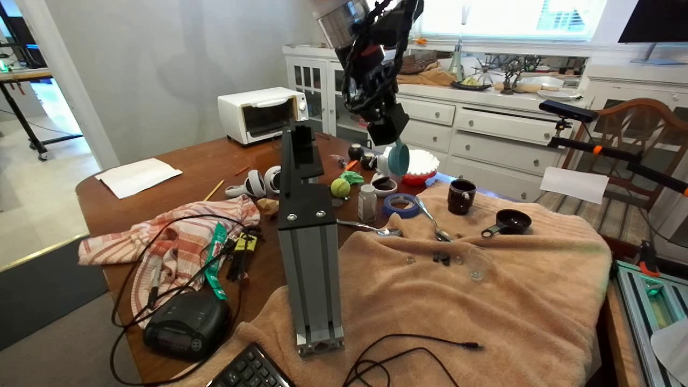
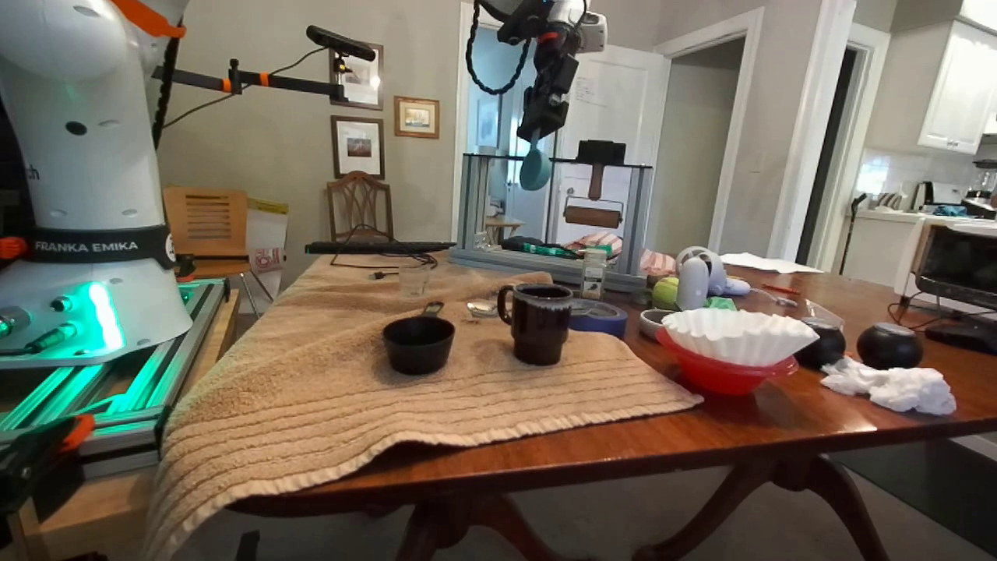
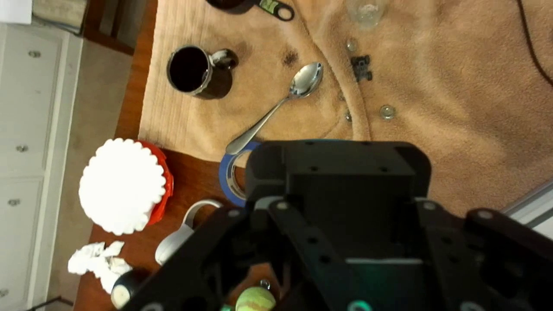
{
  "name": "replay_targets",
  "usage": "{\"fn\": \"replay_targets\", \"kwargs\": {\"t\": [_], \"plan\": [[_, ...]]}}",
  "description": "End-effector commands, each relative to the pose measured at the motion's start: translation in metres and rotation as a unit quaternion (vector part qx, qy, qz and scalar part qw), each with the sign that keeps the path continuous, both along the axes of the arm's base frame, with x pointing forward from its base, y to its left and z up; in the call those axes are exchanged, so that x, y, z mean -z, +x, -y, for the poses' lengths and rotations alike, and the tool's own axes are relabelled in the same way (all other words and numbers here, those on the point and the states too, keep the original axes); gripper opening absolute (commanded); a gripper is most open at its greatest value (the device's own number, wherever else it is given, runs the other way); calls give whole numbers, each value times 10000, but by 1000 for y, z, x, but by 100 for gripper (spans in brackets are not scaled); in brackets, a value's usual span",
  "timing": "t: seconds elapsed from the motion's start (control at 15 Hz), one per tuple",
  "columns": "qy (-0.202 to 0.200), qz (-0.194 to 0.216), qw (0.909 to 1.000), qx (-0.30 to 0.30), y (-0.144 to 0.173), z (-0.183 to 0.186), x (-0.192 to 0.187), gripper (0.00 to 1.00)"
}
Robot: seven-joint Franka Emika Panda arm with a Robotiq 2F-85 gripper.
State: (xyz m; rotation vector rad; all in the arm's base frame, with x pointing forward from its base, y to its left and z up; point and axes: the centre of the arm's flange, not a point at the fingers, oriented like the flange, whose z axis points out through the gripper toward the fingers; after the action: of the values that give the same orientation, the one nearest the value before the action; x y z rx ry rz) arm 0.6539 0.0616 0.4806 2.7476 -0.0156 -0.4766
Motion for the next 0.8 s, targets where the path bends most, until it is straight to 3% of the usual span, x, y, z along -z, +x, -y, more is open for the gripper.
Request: {"fn": "replay_targets", "kwargs": {"t": [0.0, 0.4, 0.73], "plan": [[207, -404, 9951, 874, 52, 31, 26, 22], [600, -853, 9692, 2232, 81, 106, 66, 22], [1056, -852, 9317, 3368, 79, 148, 51, 22]]}}
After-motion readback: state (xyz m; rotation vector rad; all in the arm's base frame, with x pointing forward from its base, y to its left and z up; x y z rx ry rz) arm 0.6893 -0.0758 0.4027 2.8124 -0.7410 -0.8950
